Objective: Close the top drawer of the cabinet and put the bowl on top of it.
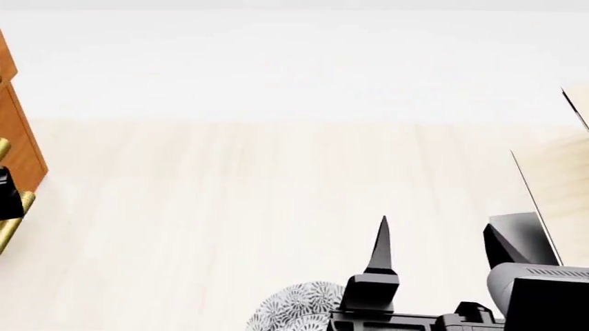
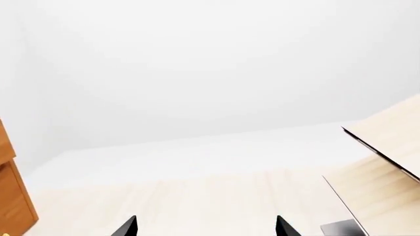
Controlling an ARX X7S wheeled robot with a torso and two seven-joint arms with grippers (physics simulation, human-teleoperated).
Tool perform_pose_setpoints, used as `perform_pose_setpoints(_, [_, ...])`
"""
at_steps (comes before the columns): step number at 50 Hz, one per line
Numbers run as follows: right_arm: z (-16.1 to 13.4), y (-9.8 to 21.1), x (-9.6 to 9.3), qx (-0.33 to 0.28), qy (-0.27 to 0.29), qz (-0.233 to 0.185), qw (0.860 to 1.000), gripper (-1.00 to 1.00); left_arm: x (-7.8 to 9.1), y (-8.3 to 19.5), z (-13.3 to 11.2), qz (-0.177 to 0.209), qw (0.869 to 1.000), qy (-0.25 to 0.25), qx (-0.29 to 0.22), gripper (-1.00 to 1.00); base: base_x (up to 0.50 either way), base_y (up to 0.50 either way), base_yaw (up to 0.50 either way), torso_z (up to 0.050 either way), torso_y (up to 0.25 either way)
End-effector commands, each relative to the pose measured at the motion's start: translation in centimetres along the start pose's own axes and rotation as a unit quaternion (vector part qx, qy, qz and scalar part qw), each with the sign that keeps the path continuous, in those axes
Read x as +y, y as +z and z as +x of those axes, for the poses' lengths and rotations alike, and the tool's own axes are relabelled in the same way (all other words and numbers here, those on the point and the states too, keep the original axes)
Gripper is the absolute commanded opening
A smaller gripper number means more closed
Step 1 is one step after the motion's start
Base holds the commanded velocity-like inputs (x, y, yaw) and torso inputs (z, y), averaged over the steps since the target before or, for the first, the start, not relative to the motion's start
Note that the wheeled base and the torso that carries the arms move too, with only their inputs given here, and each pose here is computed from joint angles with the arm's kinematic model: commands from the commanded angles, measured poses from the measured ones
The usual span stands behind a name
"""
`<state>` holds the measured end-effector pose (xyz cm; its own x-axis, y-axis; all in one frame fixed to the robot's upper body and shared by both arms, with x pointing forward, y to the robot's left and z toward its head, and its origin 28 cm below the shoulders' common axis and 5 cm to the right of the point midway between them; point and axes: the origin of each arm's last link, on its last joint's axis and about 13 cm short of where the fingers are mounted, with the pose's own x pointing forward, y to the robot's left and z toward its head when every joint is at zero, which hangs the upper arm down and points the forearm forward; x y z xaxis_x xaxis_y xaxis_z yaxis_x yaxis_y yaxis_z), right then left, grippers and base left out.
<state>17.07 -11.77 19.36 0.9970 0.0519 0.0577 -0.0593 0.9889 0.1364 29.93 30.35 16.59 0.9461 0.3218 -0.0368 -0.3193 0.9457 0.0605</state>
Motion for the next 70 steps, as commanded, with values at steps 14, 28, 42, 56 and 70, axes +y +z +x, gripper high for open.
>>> perform_pose_setpoints(14, [0.2,-0.5,-0.1,0.003,-0.002,0.001,1.000,1.00,1.2,-1.8,2.7,0.020,0.995,0.094,0.031,1.00,0.00,0.00,0.00,0.000,0.000])
perform_pose_setpoints(28, [0.4,-0.7,-0.2,0.008,-0.004,0.001,1.000,1.00,1.6,-2.4,3.7,0.017,0.992,0.121,0.044,1.00,0.00,0.00,0.00,0.000,0.000])
perform_pose_setpoints(42, [0.7,-1.0,-0.5,0.009,-0.008,0.002,1.000,1.00,1.1,-1.5,2.8,0.017,0.992,0.118,0.028,1.00,0.00,0.00,0.00,0.000,0.000])
perform_pose_setpoints(56, [0.1,-0.9,-0.4,0.007,-0.008,0.001,1.000,1.00,-2.5,-0.4,-5.7,0.020,0.999,-0.047,-0.007,1.00,0.00,0.00,0.00,0.000,0.000])
perform_pose_setpoints(70, [-0.1,-1.3,-0.4,0.009,-0.006,0.000,1.000,1.00,-3.0,0.0,-11.5,0.027,0.991,-0.125,-0.041,1.00,0.00,0.00,0.00,0.000,0.000])
